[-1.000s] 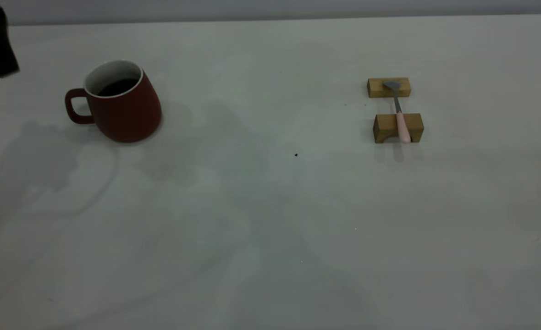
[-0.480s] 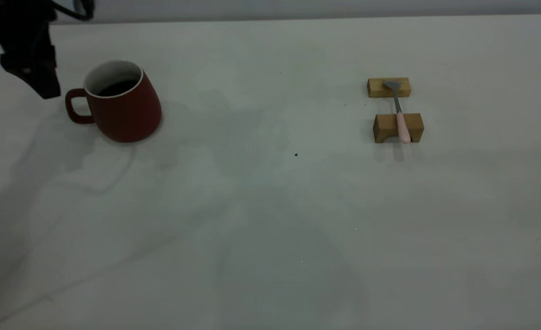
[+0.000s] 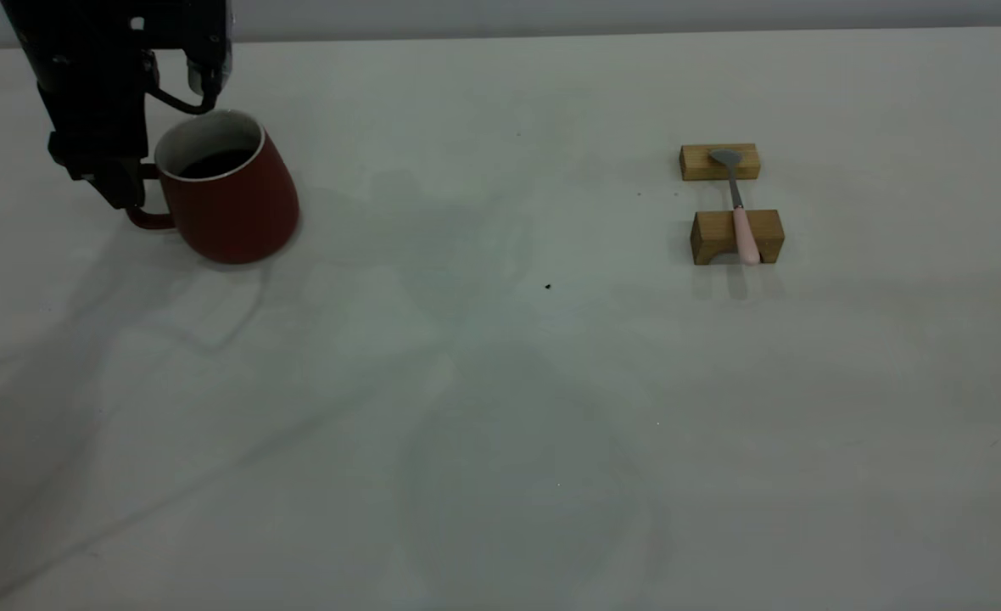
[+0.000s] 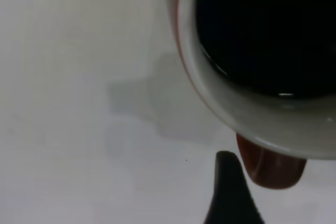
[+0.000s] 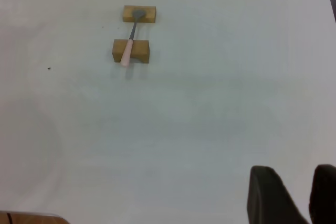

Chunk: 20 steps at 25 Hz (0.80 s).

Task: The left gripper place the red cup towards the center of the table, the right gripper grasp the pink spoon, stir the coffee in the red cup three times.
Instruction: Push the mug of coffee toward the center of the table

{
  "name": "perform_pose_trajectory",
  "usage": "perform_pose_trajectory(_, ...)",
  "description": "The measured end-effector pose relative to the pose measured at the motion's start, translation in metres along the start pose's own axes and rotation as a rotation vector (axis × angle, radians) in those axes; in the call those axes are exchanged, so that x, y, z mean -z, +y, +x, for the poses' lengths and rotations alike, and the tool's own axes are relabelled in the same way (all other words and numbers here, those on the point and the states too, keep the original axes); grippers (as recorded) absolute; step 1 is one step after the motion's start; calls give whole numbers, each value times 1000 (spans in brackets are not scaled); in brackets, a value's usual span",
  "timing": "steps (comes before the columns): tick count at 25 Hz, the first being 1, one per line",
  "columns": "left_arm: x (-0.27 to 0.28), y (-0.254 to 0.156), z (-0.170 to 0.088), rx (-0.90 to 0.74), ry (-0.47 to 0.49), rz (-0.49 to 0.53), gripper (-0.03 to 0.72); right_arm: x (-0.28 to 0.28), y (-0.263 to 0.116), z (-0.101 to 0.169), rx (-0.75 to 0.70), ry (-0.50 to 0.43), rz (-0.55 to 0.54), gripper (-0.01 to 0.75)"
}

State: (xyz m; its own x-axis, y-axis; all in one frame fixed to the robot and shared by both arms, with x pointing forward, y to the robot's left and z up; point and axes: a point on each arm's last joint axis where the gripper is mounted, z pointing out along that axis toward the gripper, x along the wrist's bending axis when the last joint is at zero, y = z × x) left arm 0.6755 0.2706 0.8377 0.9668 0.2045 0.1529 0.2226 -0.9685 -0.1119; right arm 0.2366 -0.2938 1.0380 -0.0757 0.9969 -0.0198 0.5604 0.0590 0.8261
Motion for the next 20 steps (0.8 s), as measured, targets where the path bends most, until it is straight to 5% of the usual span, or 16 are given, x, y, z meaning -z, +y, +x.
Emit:
perform_pose_trajectory(11,-3,1,1,-46,19,-11,219,0,0,0,0,0,0,237)
perform_pose_trajectory(20,1,20,-4,-88,26,-15,214,0,0,0,0,0,0,237)
